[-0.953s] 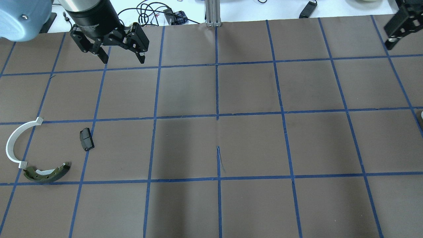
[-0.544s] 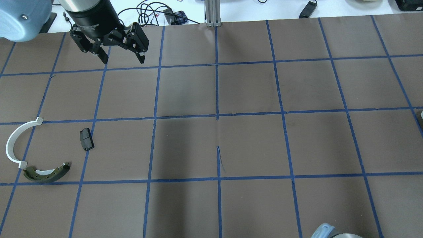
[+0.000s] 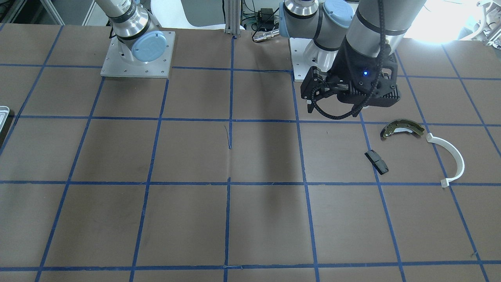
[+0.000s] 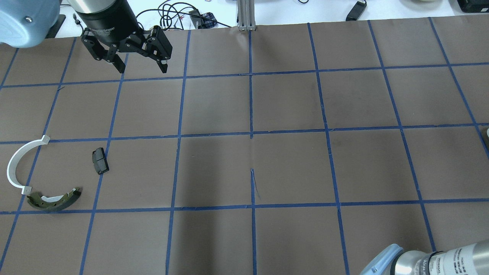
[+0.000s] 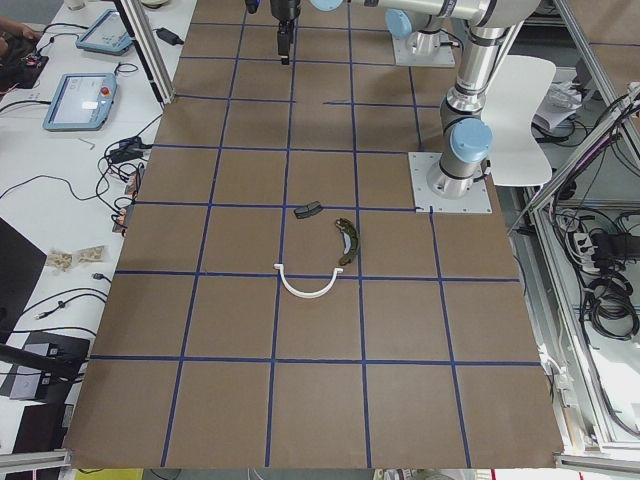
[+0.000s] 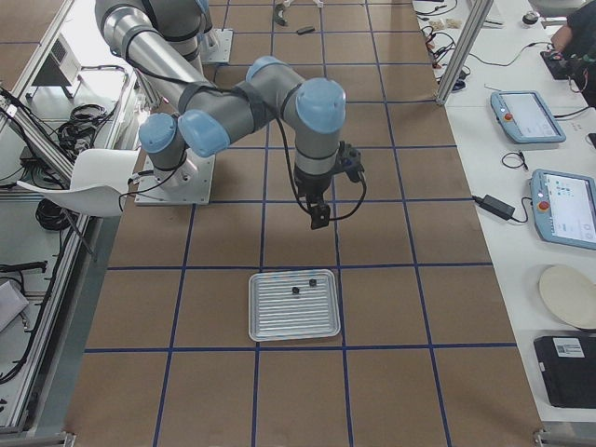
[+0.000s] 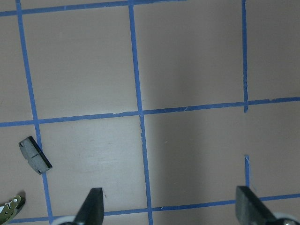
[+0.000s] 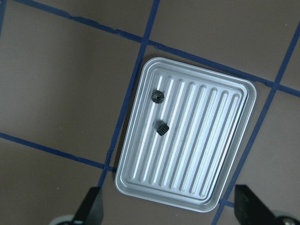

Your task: Place bearing gear from tray to pile

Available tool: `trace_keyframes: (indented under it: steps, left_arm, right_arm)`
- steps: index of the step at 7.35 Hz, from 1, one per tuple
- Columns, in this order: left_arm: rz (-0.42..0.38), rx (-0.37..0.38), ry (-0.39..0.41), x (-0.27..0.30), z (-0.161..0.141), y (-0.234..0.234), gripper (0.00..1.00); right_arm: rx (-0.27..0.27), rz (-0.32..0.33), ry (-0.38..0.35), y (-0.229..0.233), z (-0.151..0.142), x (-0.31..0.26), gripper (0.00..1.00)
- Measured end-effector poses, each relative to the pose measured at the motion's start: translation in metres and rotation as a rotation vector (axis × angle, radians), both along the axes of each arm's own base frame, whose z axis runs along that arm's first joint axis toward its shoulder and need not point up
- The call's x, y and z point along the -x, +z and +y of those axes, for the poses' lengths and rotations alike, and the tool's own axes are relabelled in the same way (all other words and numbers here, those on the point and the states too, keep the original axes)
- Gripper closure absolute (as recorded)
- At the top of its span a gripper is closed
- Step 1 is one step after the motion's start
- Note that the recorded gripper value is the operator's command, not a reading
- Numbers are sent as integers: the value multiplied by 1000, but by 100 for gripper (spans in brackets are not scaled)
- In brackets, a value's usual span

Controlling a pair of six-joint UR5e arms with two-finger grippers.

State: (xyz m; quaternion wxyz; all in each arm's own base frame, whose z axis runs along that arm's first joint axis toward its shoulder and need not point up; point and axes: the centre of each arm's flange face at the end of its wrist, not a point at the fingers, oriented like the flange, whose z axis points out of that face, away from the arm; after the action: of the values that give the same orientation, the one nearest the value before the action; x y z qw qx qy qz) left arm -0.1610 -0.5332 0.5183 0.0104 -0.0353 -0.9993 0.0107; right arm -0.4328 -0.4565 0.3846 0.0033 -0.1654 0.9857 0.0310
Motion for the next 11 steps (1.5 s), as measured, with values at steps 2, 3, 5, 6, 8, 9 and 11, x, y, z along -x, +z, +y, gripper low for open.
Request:
trace_keyframes:
  steps: [2, 3, 5, 6, 8, 9, 11]
  left_arm:
    - [0, 0, 0, 0, 0, 0, 0]
    - [0, -1, 0, 0, 0, 0, 0]
    - [0, 0, 0, 0, 0, 0, 0]
    - [0, 0, 0, 0, 0, 0, 0]
    - [0, 0, 0, 0, 0, 0, 0]
    - [0, -1, 0, 0, 1, 0, 0]
    - [0, -3, 0, 1, 1, -1, 0]
  right_arm:
    - [-22, -33, 33, -93, -5, 24, 4]
    - [-17, -34, 42, -129, -2, 22, 4]
    - [-7, -23, 58, -173, 8, 8, 8]
    - [-12, -25, 69, -183, 11, 4, 11]
    - [-23, -33, 83, -195, 14, 1, 17]
    - [-28, -39, 95, -201, 14, 1, 22]
    - [-31, -36, 110, -206, 13, 3, 58]
